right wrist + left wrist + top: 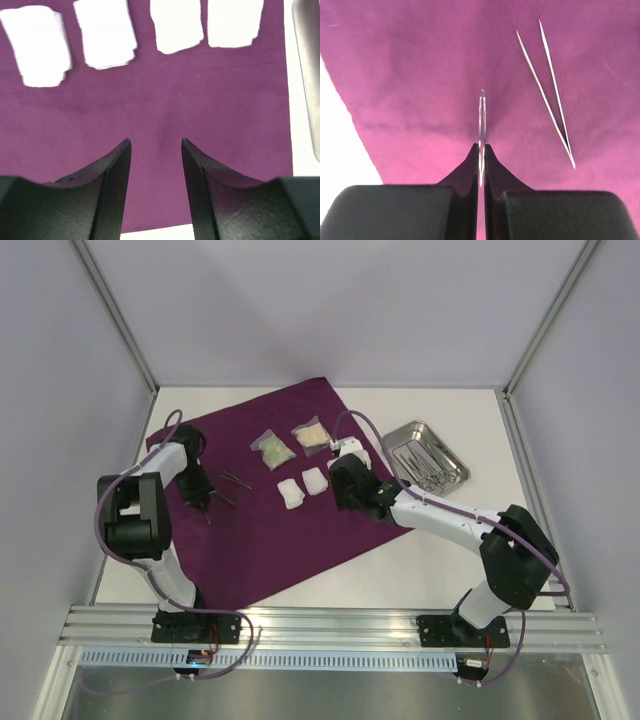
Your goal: Prepare the surgical pack
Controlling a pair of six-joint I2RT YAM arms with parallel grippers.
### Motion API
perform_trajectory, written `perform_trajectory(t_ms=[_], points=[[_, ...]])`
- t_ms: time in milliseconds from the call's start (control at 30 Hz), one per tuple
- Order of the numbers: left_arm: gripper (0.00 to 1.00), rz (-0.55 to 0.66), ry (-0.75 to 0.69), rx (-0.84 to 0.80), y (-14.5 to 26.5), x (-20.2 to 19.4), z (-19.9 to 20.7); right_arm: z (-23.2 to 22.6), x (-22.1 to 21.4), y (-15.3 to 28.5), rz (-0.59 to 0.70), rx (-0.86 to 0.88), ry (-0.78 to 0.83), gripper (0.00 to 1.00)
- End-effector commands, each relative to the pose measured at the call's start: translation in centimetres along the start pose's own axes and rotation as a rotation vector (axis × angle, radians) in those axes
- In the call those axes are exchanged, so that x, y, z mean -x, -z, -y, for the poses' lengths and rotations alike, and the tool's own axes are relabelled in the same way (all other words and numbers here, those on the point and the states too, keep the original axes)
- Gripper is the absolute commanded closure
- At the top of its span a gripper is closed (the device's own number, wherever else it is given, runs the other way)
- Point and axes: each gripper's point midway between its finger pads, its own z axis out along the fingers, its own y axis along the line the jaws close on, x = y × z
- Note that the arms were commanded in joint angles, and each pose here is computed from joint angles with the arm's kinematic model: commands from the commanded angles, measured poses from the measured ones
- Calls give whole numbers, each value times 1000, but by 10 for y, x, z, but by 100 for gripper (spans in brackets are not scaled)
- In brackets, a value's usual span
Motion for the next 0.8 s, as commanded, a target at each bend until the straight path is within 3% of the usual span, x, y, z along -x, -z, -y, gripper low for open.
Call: perform_trajectory(t_ms=[0,233,333,400,500,600,767], points=[[100,119,-41,-38,47,15,-3,-11,29,26,78,97,3,53],[100,250,-217,-267,133,0,8,-39,70,85,179,298,137,49],[100,341,-354,-482,182,-19,27,-58,96,126,269,426,182,43],[100,415,-459,-679,222,-41,44,-82,107,156,318,589,209,35],[100,506,-588,-943,280,-74,61,-110,134,211,445,826,205,32],[100,616,-705,-1132,339,-103,66,-130,151,250,548,1002,183,24],[100,778,-879,-1335,409,-146,59,-167,152,294,597,1201,225,23]])
